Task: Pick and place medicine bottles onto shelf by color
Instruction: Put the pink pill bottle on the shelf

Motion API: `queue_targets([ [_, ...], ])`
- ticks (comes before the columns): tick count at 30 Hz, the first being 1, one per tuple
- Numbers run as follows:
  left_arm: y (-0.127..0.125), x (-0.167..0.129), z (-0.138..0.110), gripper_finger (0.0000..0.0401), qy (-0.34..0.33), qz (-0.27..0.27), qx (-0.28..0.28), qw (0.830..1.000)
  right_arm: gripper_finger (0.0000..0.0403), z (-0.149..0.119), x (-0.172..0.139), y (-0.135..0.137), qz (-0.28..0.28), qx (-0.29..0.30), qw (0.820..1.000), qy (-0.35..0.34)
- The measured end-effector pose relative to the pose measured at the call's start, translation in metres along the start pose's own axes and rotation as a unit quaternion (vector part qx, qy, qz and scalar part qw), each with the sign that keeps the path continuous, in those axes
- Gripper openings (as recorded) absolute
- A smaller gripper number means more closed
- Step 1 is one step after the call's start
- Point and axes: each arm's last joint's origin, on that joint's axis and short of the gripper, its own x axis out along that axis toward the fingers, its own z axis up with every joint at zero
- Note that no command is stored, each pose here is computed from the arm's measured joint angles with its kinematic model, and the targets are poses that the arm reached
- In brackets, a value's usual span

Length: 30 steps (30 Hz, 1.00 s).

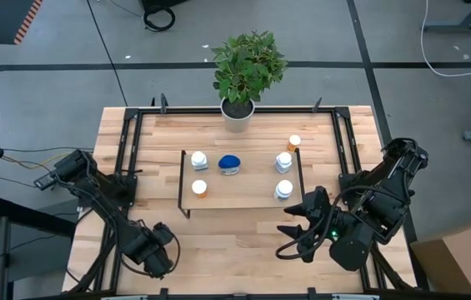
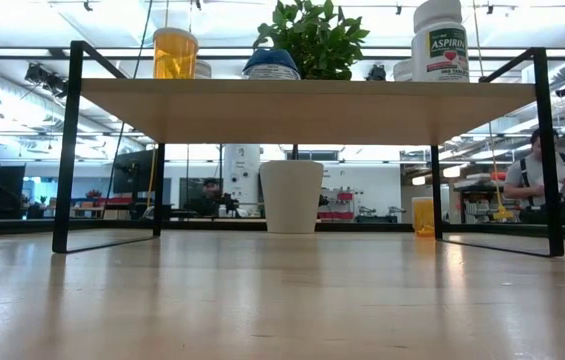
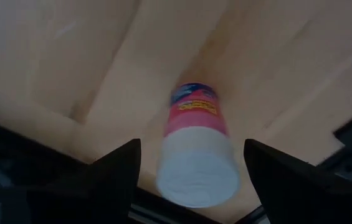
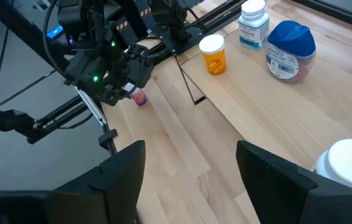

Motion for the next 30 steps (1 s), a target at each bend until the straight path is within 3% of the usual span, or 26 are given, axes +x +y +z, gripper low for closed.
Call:
queue_targets([
  [5, -0.005, 0.0, 0.001, 0.0268, -0.004, -0.026, 0.003, 1.0, 0.0259, 0.0, 0.0, 0.0, -0.001, 0.0, 1.0, -0.002],
  [16, -0.006, -0.001, -0.001, 0.0206, 0.023, -0.032, -0.005, 0.999, 0.0259, 0.0, 0.0, 0.0, -0.002, -0.003, 1.0, -0.005],
  [21, -0.012, -0.013, 0.006, 0.0175, 0.03, -0.057, -0.01, 0.998, 0.0259, 0.0, 0.0, 0.0, -0.003, -0.007, 1.0, -0.005],
  [25, -0.023, -0.036, 0.014, 0.0179, 0.019, -0.099, 0.008, 0.995, 0.0259, 0.0, 0.0, 0.0, -0.003, -0.013, 1.0, -0.005],
  [30, -0.026, -0.07, 0.022, 0.0205, 0.001, -0.109, 0.026, 0.994, 0.0259, 0.0, 0.0, -0.001, -0.005, -0.016, 1.0, -0.007],
])
